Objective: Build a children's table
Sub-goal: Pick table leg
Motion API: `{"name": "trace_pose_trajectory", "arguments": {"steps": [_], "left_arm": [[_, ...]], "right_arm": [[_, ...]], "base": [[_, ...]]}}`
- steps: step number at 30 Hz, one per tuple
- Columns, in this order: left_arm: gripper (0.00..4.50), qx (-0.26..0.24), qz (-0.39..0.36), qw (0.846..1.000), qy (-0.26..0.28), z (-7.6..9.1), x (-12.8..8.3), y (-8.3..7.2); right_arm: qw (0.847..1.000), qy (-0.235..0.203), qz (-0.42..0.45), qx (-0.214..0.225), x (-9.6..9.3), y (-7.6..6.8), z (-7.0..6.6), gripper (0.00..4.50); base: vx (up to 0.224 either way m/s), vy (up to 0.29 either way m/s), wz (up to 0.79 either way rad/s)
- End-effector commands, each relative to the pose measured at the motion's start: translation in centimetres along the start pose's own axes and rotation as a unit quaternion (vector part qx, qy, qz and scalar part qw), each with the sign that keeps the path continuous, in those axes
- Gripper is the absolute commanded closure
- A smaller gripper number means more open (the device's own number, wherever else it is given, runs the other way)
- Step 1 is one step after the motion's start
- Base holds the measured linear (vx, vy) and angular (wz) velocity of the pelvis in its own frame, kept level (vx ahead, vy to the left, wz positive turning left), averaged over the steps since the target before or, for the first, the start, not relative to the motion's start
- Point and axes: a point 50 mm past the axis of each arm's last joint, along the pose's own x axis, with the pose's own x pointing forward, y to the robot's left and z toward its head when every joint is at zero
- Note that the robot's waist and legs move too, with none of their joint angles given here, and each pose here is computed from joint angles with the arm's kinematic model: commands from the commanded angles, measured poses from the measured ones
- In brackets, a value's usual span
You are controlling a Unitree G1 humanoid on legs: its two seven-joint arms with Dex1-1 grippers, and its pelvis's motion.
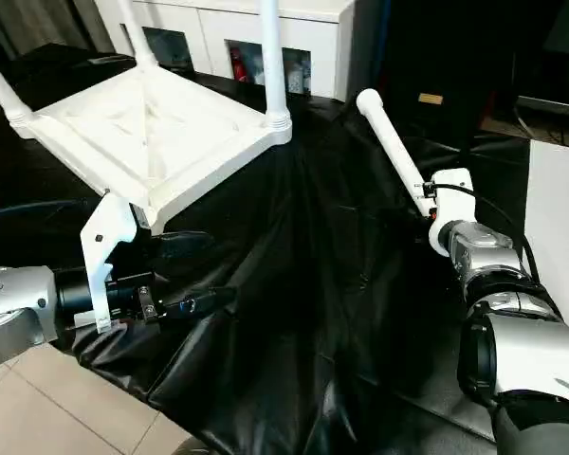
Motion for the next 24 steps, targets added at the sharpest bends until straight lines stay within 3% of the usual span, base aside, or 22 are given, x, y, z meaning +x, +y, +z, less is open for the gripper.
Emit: {"name": "trace_pose_trajectory", "arguments": {"steps": [1, 8, 15, 24], "left_arm": [[0.0, 0.004, 0.005, 1.0, 0.001, 0.1, 0.0, 0.3], [0.0, 0.013, 0.011, 1.0, 0.004, 0.1, -0.1, 0.6], [0.0, 0.023, 0.023, 0.999, 0.005, 0.0, -0.3, 1.3], [0.0, 0.028, 0.077, 0.996, 0.023, -1.7, -0.8, 3.0]], "right_arm": [[1.0, 0.026, 0.008, -0.005, 0.0, 0.0, -1.0, 1.97], [1.0, 0.025, 0.019, 0.0, -0.1, 0.0, -0.8, 2.36], [0.998, 0.03, 0.049, -0.008, -0.1, 0.4, -0.7, 3.02], [0.996, -0.02, 0.087, 0.02, 0.2, 1.5, 0.7, 3.25]], "base": [[0.0, 0.0, 0.0], [0.0, 0.0, 0.0], [0.0, 0.0, 0.0], [0.0, 0.0, 0.0]]}}
